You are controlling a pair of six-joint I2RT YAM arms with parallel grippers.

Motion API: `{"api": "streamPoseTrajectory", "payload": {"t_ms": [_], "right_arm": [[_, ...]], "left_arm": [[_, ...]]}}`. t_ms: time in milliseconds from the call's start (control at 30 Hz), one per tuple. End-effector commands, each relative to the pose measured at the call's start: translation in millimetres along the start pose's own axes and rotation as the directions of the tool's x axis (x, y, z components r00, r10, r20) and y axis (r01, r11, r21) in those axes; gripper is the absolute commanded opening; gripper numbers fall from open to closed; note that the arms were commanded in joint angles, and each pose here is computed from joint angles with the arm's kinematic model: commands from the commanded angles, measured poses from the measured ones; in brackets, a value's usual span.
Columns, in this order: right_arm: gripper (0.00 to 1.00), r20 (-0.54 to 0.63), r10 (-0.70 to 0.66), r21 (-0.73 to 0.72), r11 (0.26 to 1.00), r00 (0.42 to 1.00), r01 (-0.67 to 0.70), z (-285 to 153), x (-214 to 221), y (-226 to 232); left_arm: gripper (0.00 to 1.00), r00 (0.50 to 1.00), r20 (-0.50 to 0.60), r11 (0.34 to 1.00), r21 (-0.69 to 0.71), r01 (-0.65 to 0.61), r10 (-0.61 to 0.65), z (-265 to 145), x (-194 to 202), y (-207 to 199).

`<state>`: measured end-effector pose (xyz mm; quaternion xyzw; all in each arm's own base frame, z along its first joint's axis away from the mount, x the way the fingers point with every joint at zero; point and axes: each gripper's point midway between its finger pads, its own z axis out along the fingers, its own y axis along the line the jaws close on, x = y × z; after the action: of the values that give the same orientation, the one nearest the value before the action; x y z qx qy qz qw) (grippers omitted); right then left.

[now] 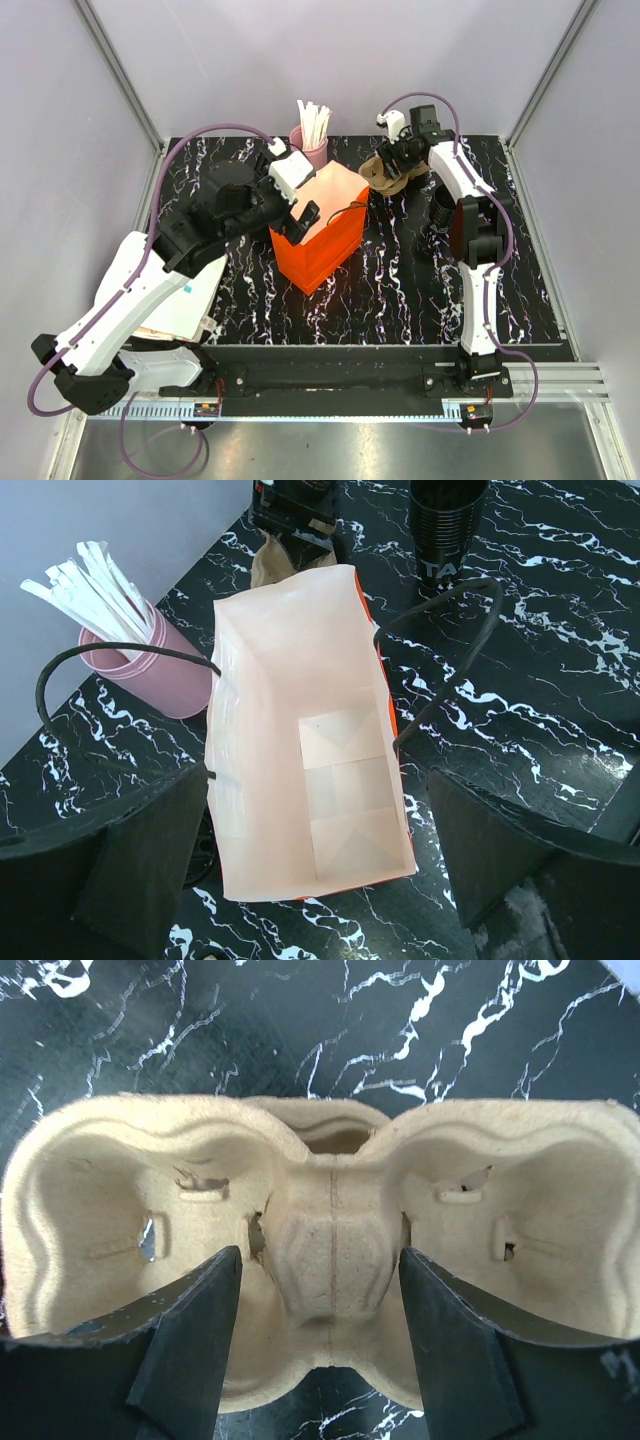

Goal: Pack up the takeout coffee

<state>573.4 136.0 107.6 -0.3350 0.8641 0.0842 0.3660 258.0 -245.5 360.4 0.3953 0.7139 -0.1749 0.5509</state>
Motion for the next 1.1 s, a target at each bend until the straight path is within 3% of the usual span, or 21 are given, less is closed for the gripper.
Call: {"api": "streamPoseTrajectory", "payload": {"t_ms": [0, 133, 467, 733, 933, 1067], "right_arm": [[0.7, 0.067, -0.046, 0.054, 0.998, 0.997, 0.042, -27.4, -30.9, -4.3], [0.6, 0.071, -0.04, 0.052, 0.998, 0.997, 0.037, -27.6, -32.1, -3.9], [0.52, 0.127, -0.048, 0.125, 0.992, 0.991, 0.032, -63.2, -60.1, -13.5], [0.5, 0.24, -0.041, 0.214, 0.977, 0.97, -0.012, -134.8, -103.9, -19.0], [0.49, 0.321, -0.062, 0.246, 0.969, 0.945, -0.02, -203.3, -130.9, -1.3], [0.49, 0.378, -0.112, 0.279, 0.96, 0.919, 0.002, -253.4, -147.4, 22.2]], "left_arm": [[0.99, 0.998, 0.059, 1.0, -0.008, 0.005, -0.004, -8.6, -13.3, 1.8], [0.99, 0.998, 0.059, 1.0, -0.008, 0.003, -0.003, -8.0, -12.8, 1.8], [0.99, 0.999, 0.044, 1.0, 0.004, -0.013, 0.013, -2.5, -5.6, -0.4], [0.99, 0.996, 0.068, 0.997, -0.068, -0.046, 0.051, -13.5, -17.1, 14.0], [0.99, 0.994, 0.073, 0.965, -0.256, -0.055, 0.076, -26.6, -25.4, 54.0], [0.99, 0.994, 0.085, 0.953, -0.302, -0.036, 0.064, -31.8, -30.5, 79.6]]}}
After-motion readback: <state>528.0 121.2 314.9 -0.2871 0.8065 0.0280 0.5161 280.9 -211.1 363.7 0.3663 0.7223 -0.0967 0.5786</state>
